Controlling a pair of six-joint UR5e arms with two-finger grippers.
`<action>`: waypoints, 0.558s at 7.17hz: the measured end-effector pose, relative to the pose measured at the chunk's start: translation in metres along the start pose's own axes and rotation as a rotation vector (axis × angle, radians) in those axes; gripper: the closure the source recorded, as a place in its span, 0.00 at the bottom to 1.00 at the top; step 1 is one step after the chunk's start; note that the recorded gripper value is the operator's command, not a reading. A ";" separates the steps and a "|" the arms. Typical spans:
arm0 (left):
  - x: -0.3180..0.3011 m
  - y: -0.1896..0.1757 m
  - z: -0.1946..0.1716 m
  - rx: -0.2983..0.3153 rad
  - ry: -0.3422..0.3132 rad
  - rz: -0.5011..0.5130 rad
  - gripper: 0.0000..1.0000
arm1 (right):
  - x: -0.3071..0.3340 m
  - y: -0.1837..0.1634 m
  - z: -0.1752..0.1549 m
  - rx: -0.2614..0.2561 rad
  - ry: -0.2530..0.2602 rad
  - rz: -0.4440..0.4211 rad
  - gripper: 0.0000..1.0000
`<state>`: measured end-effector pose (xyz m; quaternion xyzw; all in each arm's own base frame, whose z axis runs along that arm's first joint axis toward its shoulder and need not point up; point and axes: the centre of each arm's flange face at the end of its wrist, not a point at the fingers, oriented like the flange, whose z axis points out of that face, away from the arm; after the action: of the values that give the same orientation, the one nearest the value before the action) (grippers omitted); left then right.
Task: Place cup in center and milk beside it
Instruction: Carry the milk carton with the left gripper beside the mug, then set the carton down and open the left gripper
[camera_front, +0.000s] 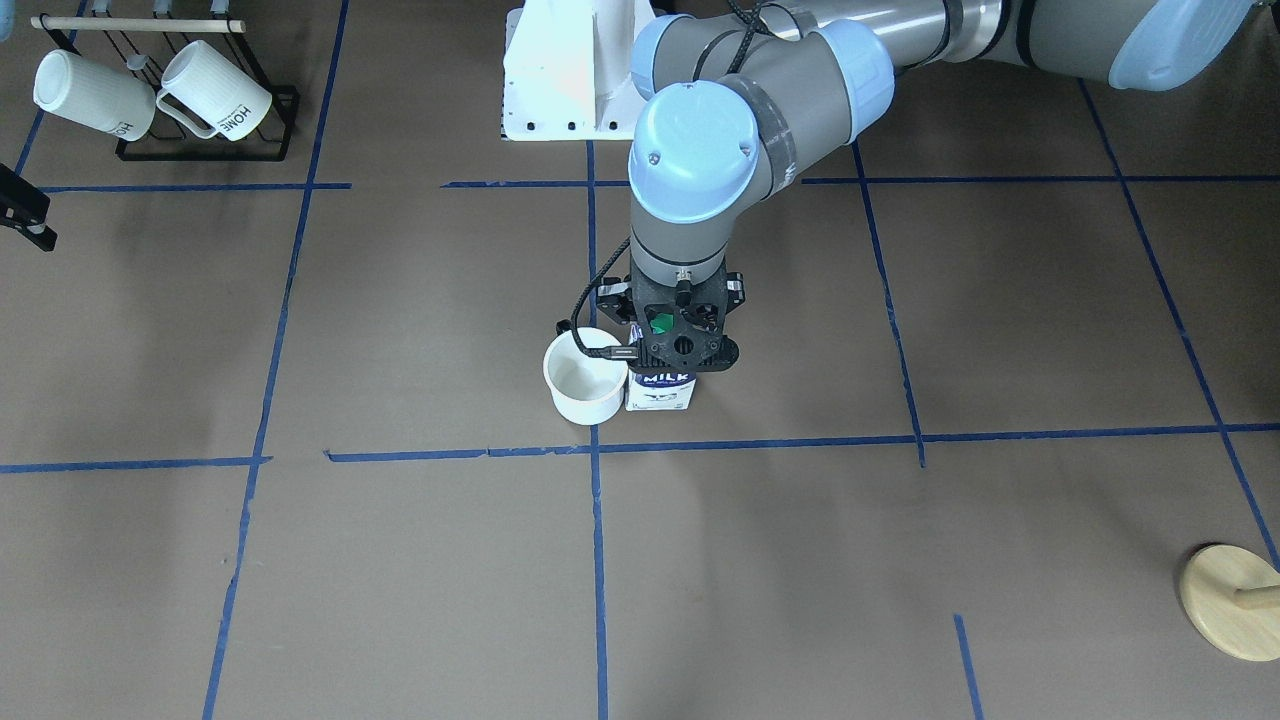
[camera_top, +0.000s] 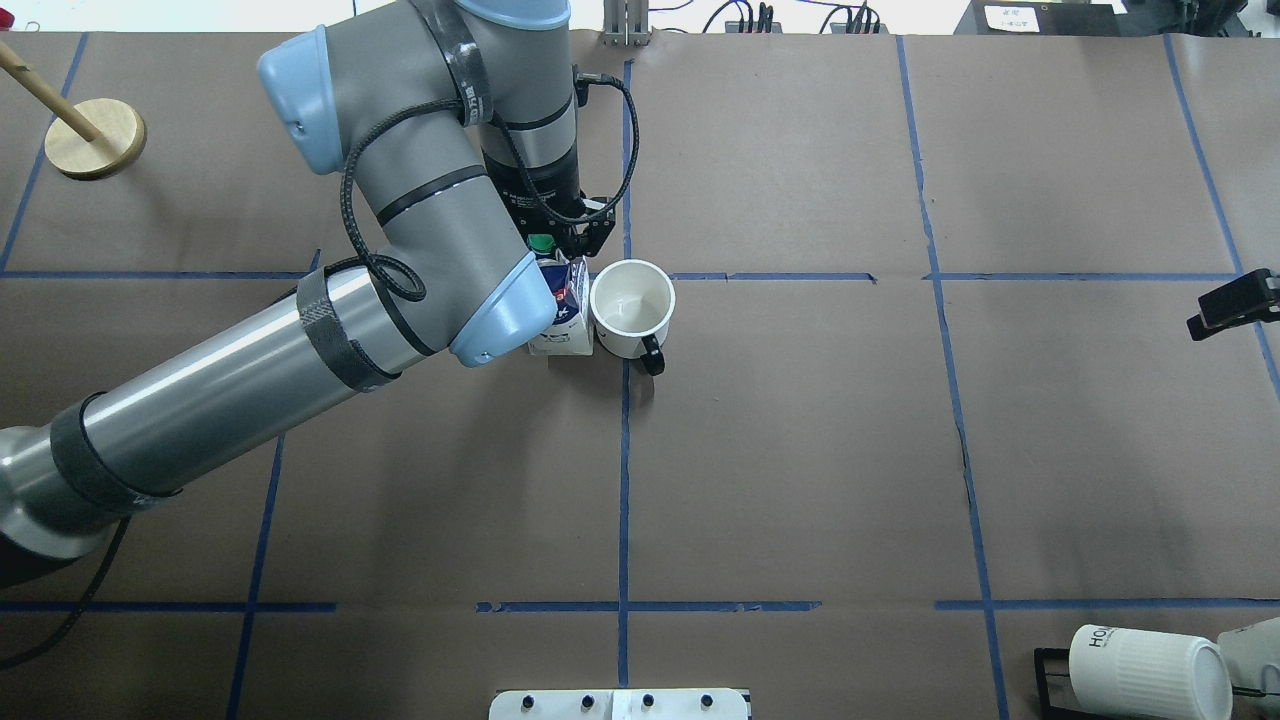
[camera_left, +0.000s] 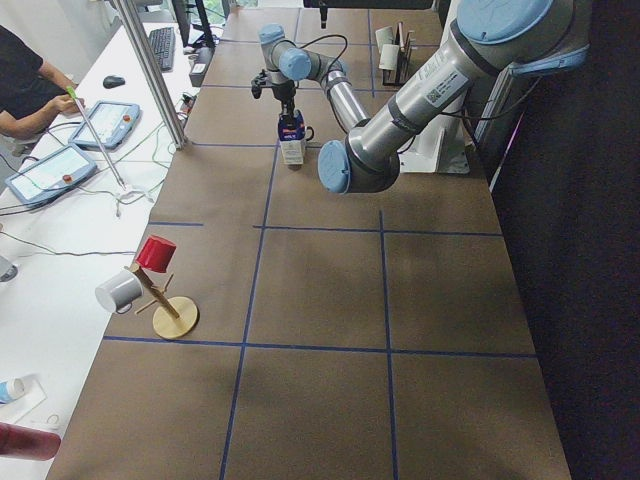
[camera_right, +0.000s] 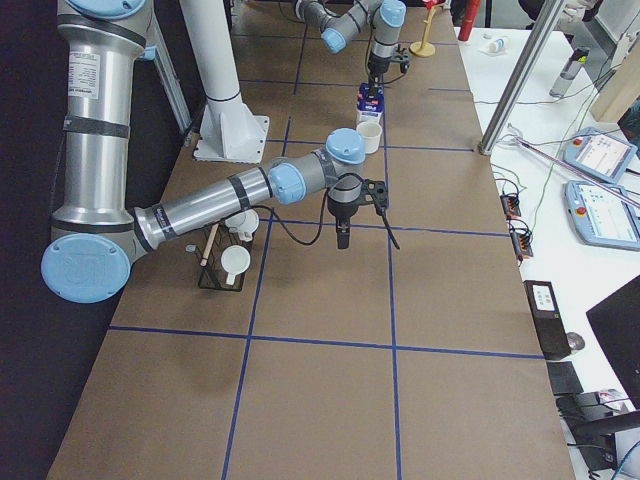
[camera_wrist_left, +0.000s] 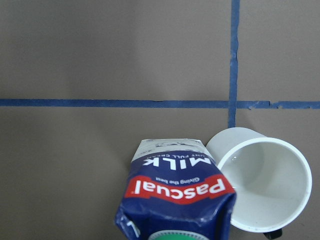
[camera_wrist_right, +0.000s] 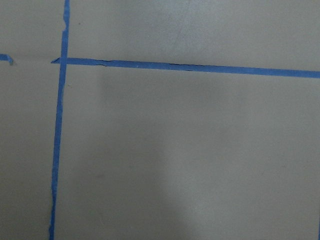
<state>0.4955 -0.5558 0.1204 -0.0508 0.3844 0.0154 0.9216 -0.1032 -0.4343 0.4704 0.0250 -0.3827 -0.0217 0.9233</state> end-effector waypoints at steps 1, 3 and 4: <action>0.001 0.000 -0.001 0.003 0.004 -0.009 0.00 | 0.000 0.000 0.000 0.000 0.000 0.000 0.00; 0.000 0.009 -0.029 0.038 0.040 -0.004 0.00 | 0.001 -0.001 0.002 -0.002 0.003 0.004 0.00; -0.008 0.016 -0.063 0.079 0.072 0.005 0.00 | 0.002 -0.001 0.003 -0.003 0.004 0.005 0.00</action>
<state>0.4438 -0.5463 0.0806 -0.0141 0.4178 0.0006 0.9084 -0.1040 -0.4359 0.4733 0.0229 -0.3809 -0.0200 0.9241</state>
